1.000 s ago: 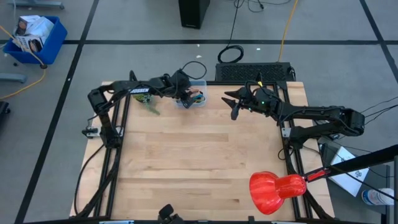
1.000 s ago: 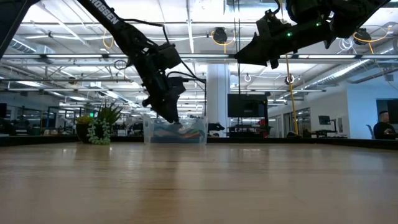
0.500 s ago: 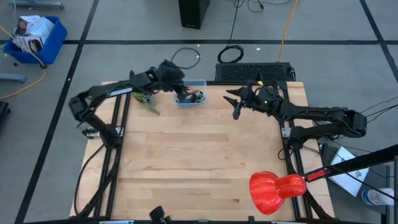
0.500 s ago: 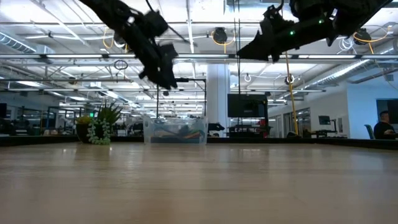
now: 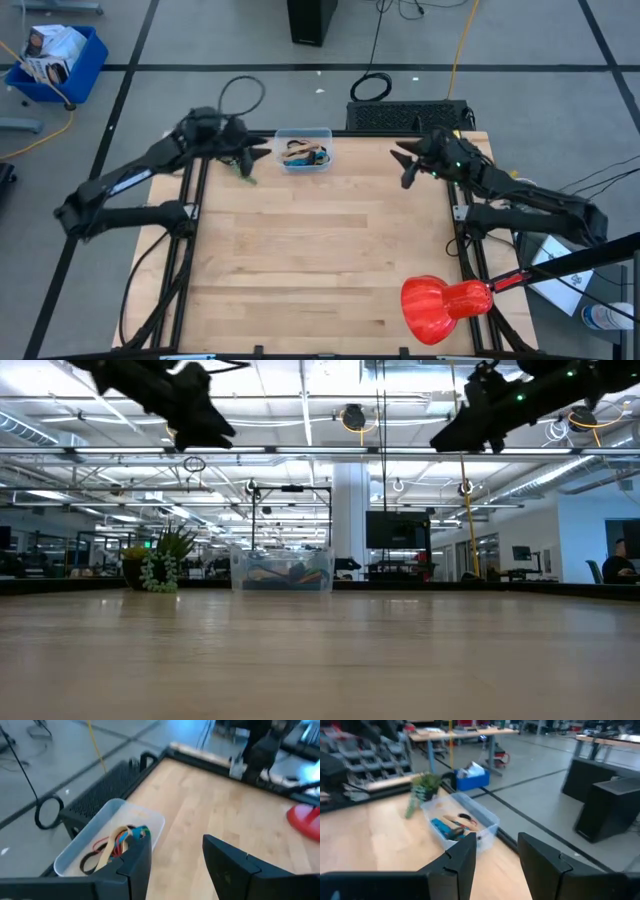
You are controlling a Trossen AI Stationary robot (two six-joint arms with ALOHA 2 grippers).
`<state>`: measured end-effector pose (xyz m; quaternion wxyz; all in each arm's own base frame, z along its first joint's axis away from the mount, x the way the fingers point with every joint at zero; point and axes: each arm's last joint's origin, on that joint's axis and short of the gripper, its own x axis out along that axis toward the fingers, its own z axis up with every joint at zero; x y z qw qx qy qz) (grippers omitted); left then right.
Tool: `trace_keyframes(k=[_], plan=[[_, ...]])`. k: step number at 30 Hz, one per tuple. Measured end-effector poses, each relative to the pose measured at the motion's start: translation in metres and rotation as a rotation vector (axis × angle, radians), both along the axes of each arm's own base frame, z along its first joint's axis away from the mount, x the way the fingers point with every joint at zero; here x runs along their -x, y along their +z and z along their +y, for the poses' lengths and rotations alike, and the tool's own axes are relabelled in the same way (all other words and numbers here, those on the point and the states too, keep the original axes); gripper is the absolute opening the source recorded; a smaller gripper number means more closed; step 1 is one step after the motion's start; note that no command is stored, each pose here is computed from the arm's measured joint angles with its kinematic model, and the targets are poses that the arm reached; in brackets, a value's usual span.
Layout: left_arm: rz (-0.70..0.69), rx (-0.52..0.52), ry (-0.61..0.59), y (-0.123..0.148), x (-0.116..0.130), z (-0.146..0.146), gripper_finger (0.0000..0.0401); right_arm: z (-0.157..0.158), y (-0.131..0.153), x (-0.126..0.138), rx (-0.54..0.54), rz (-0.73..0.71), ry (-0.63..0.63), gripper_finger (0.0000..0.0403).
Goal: Pick and place rubber bands into bin
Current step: Return to Home Position
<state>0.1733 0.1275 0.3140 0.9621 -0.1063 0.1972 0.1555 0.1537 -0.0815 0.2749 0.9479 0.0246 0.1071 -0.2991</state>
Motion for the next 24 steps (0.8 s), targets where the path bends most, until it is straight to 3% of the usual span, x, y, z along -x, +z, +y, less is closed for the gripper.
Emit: trace_keyframes(k=[5, 9, 24], plan=[[-0.135, -0.018, 0.027, -0.010, 0.029, -0.023, 0.0184, 0.007, -0.027, 0.013, -0.028, -0.134, 0.005, 0.0141], [-0.224, -0.028, 0.040, -0.018, 0.045, -0.036, 0.0184, 0.012, -0.042, 0.023, 0.021, -0.262, 0.009, 0.0141], [-0.417, 0.007, 0.122, -0.061, 0.094, -0.075, 0.0184, 0.022, -0.068, 0.044, 0.008, -0.367, 0.004, 0.0141]])
